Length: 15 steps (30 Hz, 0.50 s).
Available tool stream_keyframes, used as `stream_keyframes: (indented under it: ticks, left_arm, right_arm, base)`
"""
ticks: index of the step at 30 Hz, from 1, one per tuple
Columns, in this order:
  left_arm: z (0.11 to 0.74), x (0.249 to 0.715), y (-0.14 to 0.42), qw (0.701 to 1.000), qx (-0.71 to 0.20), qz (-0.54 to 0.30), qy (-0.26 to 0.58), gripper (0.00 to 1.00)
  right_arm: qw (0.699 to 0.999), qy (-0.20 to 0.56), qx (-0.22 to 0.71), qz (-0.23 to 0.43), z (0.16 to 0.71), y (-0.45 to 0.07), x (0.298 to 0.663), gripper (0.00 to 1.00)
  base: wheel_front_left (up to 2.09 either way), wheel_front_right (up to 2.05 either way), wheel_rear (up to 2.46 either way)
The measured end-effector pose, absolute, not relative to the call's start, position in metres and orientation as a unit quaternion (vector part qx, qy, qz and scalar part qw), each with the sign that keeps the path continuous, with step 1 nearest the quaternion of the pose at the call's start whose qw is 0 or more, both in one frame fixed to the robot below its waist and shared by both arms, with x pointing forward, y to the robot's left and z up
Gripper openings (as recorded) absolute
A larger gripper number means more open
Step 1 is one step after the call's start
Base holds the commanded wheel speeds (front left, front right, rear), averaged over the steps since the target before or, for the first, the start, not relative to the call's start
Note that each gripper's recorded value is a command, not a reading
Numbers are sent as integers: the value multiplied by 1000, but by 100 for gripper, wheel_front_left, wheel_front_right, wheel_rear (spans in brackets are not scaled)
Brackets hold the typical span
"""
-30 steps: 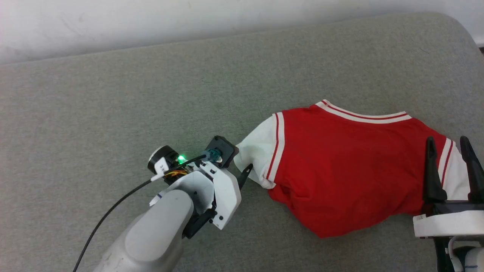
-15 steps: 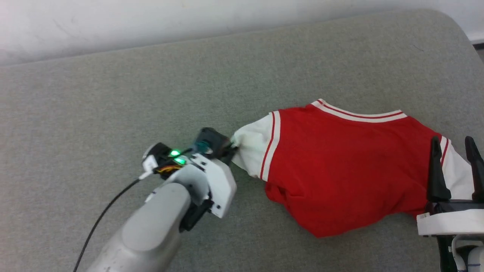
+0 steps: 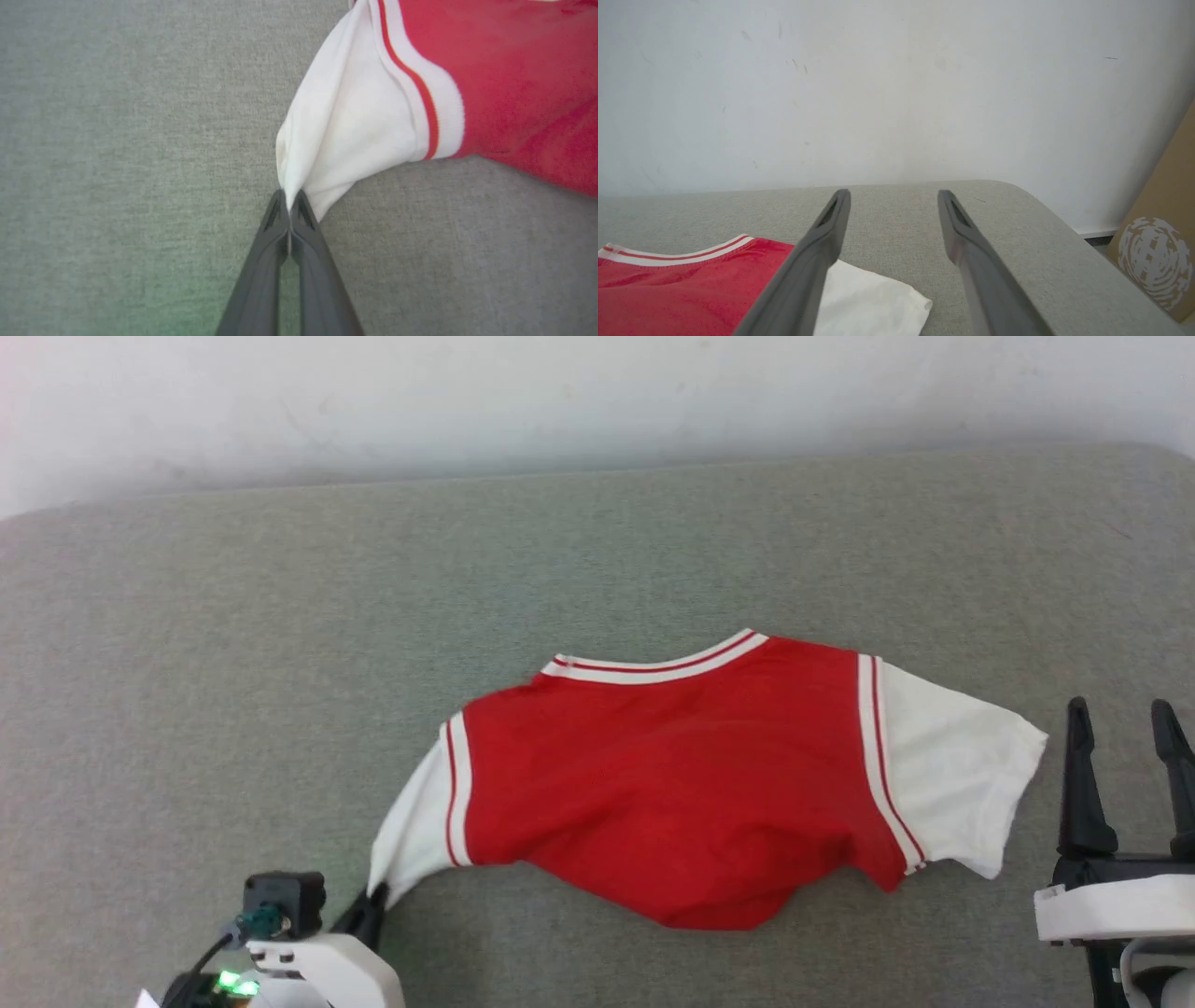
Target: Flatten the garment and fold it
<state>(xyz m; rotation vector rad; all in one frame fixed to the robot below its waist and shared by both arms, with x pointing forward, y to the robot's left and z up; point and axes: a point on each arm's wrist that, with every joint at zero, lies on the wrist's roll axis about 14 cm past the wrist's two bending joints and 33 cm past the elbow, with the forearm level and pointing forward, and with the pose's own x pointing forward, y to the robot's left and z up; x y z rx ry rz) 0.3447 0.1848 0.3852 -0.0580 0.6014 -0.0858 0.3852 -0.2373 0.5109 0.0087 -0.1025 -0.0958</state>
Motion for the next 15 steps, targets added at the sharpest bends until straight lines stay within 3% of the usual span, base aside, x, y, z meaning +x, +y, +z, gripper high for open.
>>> stream_keyframes:
  ticks: [1, 2, 3, 4, 15]
  left_arm:
    - [384, 336, 182, 951, -39, -43, 303, 0]
    - [385, 332, 180, 950, -51, -42, 306, 23]
    - [386, 329, 179, 949, -61, -38, 306, 49]
    - [388, 329, 177, 950, -67, -35, 302, 100]
    - [465, 376, 213, 984, -54, 11, 169, 100]
  right_arm:
    - [998, -49, 6, -42, 510, -234, 388, 100]
    - [998, -49, 7, -38, 510, -230, 390, 100]
    - [998, -49, 8, -33, 510, -227, 392, 100]
    - [998, -47, 9, -29, 509, -225, 394, 100]
    - [999, -45, 6, -12, 509, -214, 400, 100]
  base:
    - [0, 0, 0]
    - [0, 0, 0]
    - [0, 0, 0]
    - [0, 0, 0]
    - [0, 0, 0]
